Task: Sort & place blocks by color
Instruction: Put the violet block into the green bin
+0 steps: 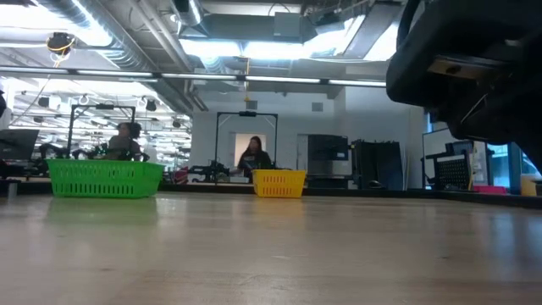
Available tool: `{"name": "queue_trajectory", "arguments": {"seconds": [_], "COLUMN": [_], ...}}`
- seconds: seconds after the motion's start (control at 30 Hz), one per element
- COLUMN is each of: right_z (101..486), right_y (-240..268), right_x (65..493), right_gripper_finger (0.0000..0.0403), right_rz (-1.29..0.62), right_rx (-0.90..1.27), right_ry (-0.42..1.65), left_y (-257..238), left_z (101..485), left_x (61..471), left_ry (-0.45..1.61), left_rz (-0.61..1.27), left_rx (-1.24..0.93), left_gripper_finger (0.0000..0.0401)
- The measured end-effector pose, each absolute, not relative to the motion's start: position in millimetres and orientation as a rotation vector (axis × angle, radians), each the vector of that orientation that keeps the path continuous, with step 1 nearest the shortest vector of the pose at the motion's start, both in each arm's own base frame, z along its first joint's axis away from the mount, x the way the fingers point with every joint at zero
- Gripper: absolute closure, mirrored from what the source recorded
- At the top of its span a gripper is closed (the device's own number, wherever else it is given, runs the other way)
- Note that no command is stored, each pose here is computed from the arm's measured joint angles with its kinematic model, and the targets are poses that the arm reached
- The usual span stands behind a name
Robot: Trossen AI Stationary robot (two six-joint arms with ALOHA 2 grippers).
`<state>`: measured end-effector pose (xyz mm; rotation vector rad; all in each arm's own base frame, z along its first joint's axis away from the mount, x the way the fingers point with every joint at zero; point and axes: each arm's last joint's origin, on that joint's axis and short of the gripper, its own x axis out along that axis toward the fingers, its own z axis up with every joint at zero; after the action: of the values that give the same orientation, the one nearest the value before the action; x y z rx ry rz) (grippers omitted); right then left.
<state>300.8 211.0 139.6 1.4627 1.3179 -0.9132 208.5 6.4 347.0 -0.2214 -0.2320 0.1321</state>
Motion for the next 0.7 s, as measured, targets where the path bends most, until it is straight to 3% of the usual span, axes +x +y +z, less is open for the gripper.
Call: {"name": "queue_trajectory", "arguments": {"seconds": [0.27,0.53,0.7], "right_z": [143.3,184.2,214.5], "right_y": [209.9,187.7,158.3], "right_x": [300.6,296.6,287.7], "right_gripper_finger": [0.0303,0.0303,0.0303], "right_rz": [-0.848,-0.790,-0.734], "right_rx": [1.398,1.266,1.086], "right_ry": [1.309,1.066,1.066], "left_y": [4.7,1.7,0.6], "left_z": [347.0,349.5,352.2], "left_x": [208.7,204.8,200.5], "left_ry": [-0.226,-0.224,-0.229], "left_rz": [0.076,-0.028,-0.068], "left_rx": [-0.215,-0.204,-0.221], "left_gripper_finger": [0.0158,0.0158,0.0158]}}
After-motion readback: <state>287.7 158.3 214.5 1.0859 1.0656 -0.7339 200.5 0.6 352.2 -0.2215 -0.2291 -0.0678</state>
